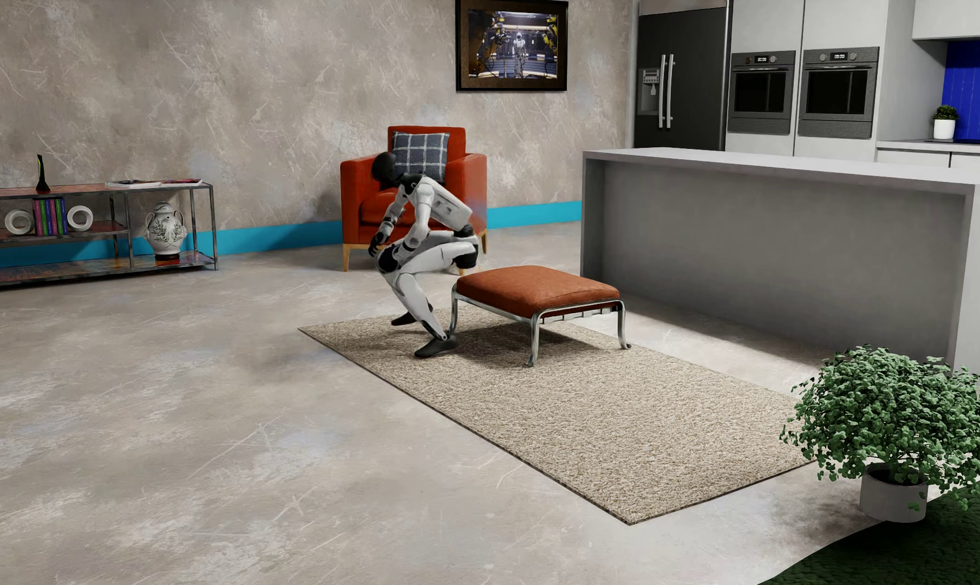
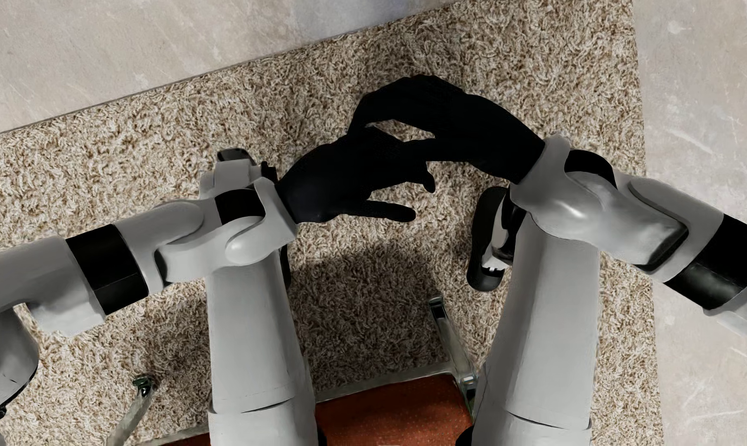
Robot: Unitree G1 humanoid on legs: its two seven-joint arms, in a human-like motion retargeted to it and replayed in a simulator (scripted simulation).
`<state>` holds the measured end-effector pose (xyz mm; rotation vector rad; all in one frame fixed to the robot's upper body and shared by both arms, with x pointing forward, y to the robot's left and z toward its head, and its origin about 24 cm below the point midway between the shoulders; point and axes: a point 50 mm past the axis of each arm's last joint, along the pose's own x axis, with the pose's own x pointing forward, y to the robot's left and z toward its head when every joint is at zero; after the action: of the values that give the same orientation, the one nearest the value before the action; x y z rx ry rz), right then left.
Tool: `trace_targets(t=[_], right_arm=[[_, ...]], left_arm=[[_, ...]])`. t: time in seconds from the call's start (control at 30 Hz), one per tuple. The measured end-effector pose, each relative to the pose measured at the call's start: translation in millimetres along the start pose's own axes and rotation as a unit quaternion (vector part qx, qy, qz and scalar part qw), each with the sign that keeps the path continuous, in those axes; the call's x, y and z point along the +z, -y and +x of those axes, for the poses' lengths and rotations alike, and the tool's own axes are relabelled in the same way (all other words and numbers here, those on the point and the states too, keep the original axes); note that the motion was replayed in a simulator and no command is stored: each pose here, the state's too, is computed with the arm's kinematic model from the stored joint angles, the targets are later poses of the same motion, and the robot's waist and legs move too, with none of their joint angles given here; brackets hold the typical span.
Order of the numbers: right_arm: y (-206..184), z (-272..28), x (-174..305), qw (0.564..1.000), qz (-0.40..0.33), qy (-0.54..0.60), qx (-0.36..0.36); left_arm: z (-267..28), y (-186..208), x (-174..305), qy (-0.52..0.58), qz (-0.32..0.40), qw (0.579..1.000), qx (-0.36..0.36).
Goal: Get up from the chair
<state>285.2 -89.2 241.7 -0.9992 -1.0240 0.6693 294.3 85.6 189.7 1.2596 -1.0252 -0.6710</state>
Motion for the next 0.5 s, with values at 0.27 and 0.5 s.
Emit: trace_targets(t=[0.27, 0.5], right_arm=[[-147.8, -41.9, -89.8, 0.922, 0.101, -0.286, 0.241], [-285.1, -142.7, -36.4, 0.727, 0.364, -0.458, 0.360]], left_arm=[[-28.2, 149.8, -41.7, -0.243, -0.142, 0.924, -0.258], [-112.4, 248.6, 32.0, -0.336, -0.413, 0.738, -0.415]])
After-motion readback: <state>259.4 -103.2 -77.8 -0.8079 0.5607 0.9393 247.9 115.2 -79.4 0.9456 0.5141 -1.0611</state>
